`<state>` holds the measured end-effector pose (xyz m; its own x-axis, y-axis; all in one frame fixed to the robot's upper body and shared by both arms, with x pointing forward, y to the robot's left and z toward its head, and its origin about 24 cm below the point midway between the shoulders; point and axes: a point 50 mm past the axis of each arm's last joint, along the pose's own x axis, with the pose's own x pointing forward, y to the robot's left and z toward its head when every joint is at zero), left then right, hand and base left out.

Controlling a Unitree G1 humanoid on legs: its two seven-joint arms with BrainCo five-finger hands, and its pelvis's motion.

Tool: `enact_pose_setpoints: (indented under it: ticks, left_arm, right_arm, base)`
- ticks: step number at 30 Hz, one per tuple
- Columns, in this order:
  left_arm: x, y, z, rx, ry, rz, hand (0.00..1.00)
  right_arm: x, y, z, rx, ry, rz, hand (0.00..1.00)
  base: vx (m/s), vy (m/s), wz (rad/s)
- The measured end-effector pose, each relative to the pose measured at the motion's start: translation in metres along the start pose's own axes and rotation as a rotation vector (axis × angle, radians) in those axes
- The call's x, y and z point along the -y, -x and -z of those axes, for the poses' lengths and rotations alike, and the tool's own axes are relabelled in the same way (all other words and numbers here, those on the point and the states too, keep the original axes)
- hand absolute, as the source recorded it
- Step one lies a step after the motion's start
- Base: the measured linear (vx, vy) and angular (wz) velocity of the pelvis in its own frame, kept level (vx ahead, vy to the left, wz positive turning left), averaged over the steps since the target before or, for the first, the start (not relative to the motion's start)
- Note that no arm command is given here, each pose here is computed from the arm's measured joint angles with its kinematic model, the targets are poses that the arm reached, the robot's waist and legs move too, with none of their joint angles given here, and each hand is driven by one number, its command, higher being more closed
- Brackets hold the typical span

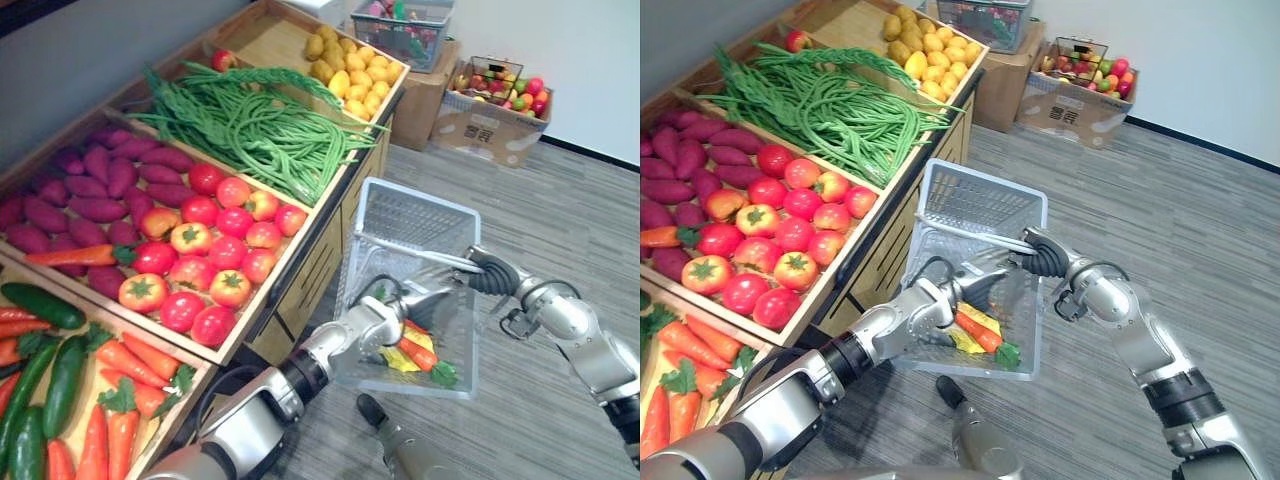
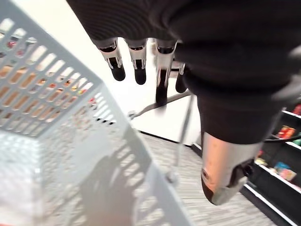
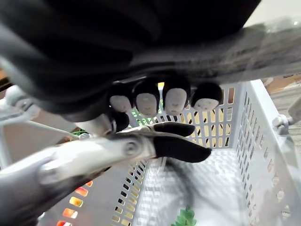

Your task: Pick vegetable in the basket

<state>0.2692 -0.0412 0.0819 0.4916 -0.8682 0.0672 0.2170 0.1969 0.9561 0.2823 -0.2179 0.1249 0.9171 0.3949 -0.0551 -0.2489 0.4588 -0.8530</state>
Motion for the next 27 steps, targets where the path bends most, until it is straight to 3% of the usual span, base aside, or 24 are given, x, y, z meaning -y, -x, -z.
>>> enact_pose_setpoints:
  ticks: [7, 12, 16, 27]
  left_arm:
    - [-0.008, 0.010, -0.054, 0.234, 0.174, -0.062, 0.00]
    - [-0.023, 0.032, -0.123, 0.602, 0.299, -0.130, 0.00]
    - [-0.025, 0.037, -0.121, 0.601, 0.369, -0.135, 0.00]
    - [-0.044, 0.057, -0.116, 0.593, 0.408, -0.241, 0.00]
  right_arm:
    - [-0.016, 0.013, 0.041, -0.186, -0.174, 0.147, 1.00]
    - [-0.028, 0.027, 0.080, -0.405, -0.259, 0.234, 1.00]
    - [-0.039, 0.041, 0.102, -0.548, -0.313, 0.312, 1.00]
    - [-0.074, 0.101, 0.146, -0.852, -0.493, 0.434, 1.00]
  base:
    - [-0.07, -0.020, 0.38]
    - [-0.05, -0.018, 0.37]
    - [-0.06, -0.001, 0.35]
    - [-0.06, -0.001, 0.52]
